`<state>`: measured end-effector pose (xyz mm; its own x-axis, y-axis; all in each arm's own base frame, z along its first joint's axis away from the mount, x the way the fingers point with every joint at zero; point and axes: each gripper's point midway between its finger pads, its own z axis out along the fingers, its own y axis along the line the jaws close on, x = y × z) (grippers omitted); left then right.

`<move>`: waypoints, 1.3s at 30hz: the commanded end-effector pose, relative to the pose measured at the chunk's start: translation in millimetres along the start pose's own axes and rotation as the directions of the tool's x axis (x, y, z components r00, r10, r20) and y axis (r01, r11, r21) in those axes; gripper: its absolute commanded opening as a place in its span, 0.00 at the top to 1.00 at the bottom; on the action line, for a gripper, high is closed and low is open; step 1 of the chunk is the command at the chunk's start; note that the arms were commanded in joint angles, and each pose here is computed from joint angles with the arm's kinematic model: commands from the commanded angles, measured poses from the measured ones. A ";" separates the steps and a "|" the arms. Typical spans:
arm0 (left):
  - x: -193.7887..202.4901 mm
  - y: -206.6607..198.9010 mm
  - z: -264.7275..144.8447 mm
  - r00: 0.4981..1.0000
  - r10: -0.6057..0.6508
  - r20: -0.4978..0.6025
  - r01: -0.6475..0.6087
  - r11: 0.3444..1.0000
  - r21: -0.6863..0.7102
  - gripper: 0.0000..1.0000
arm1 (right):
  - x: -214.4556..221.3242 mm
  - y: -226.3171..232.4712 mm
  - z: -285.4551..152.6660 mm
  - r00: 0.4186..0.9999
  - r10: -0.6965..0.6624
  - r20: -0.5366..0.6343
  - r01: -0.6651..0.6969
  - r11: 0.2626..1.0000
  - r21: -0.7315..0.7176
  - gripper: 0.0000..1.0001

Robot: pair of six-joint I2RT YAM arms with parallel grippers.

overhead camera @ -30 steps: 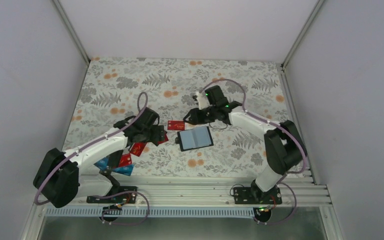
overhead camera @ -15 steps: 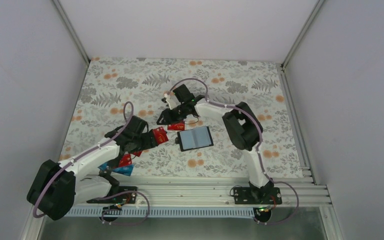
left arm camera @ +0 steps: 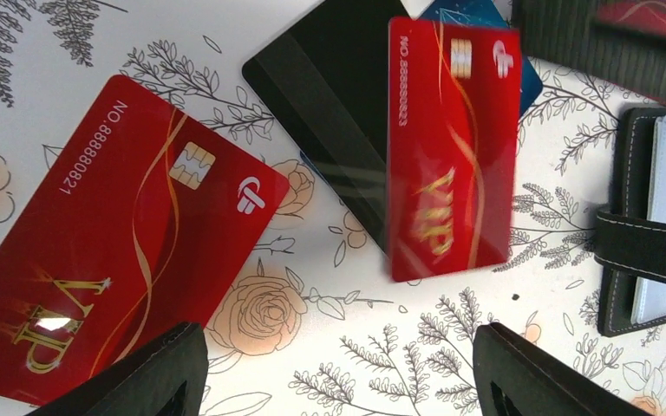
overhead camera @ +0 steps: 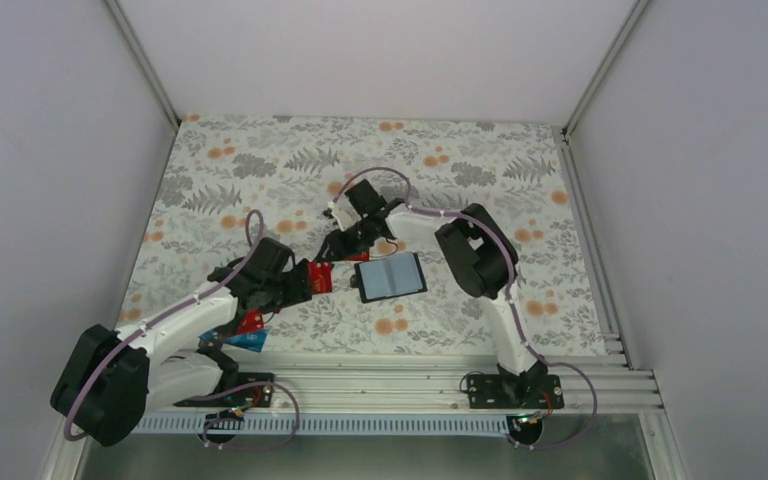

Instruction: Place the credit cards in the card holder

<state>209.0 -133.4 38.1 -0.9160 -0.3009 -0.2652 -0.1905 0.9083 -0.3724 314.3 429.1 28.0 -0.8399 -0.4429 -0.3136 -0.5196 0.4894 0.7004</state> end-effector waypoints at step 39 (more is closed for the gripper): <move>-16.8 30.6 -6.9 0.970 -0.163 0.179 0.189 0.972 -0.139 0.24 | 16.6 43.9 31.1 0.999 -0.025 -0.045 0.025 1.000 -0.002 0.68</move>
<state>211.5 -98.5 35.9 -0.8127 -0.4708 -0.3434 -0.3977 0.8788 -0.2637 266.3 468.0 46.4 -0.8124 -0.4891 -0.3175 -0.5459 0.4462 0.7092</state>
